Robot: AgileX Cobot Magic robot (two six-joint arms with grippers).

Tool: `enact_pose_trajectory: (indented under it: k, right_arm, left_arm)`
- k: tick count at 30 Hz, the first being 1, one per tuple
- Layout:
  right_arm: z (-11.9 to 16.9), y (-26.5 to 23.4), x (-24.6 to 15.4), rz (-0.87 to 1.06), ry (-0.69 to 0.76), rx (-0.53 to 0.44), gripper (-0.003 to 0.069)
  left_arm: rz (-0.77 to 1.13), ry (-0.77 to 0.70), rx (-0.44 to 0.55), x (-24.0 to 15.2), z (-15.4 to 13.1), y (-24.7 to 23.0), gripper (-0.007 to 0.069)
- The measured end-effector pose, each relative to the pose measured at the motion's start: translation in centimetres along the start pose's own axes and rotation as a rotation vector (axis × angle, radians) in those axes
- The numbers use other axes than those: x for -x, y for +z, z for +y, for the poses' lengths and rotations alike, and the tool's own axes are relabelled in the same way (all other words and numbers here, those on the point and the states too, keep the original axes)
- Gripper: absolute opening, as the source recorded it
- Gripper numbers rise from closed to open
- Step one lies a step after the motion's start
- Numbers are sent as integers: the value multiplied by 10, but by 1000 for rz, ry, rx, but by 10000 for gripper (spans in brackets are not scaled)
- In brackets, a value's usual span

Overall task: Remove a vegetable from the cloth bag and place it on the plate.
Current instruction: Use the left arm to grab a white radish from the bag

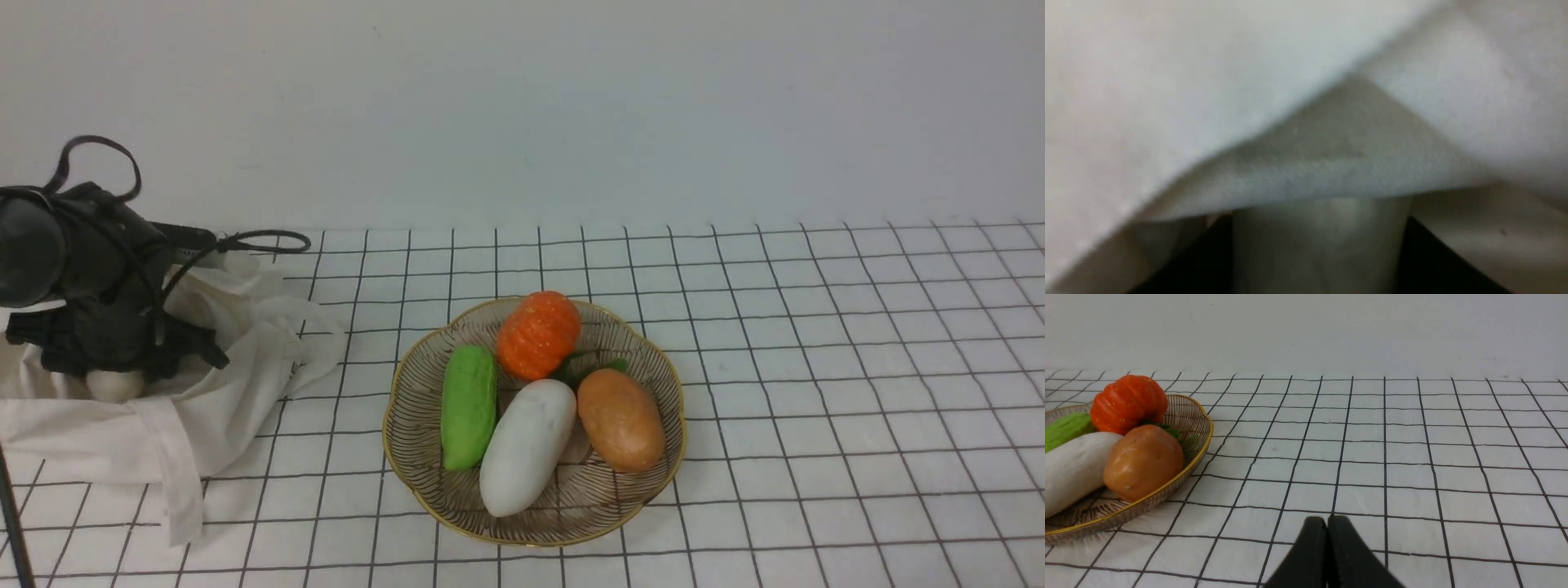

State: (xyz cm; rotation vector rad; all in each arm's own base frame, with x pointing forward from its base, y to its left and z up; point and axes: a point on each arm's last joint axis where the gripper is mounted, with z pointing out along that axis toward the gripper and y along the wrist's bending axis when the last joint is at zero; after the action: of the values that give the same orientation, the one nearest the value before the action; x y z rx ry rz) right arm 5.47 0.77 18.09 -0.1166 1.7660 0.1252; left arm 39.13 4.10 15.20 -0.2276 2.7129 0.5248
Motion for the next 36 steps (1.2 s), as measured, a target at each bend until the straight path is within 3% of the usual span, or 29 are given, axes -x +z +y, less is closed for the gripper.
enact_pose_trajectory:
  k: [12,22,30,36]
  right_arm:
    - [0,0,0,0,0,0,-14]
    - [0,0,0,0,0,0,-14]
    - [0,0,0,0,1,0,-14]
    - [0,0,0,0,0,0,-14]
  left_arm:
    - [83,-55,-185,-8,15,-78,414]
    - [271,-28,-281,-25,4,-76,414]
    - [384,-4,-299,-34,1,-76,414]
    - [428,12,-329,-41,8,-100,414]
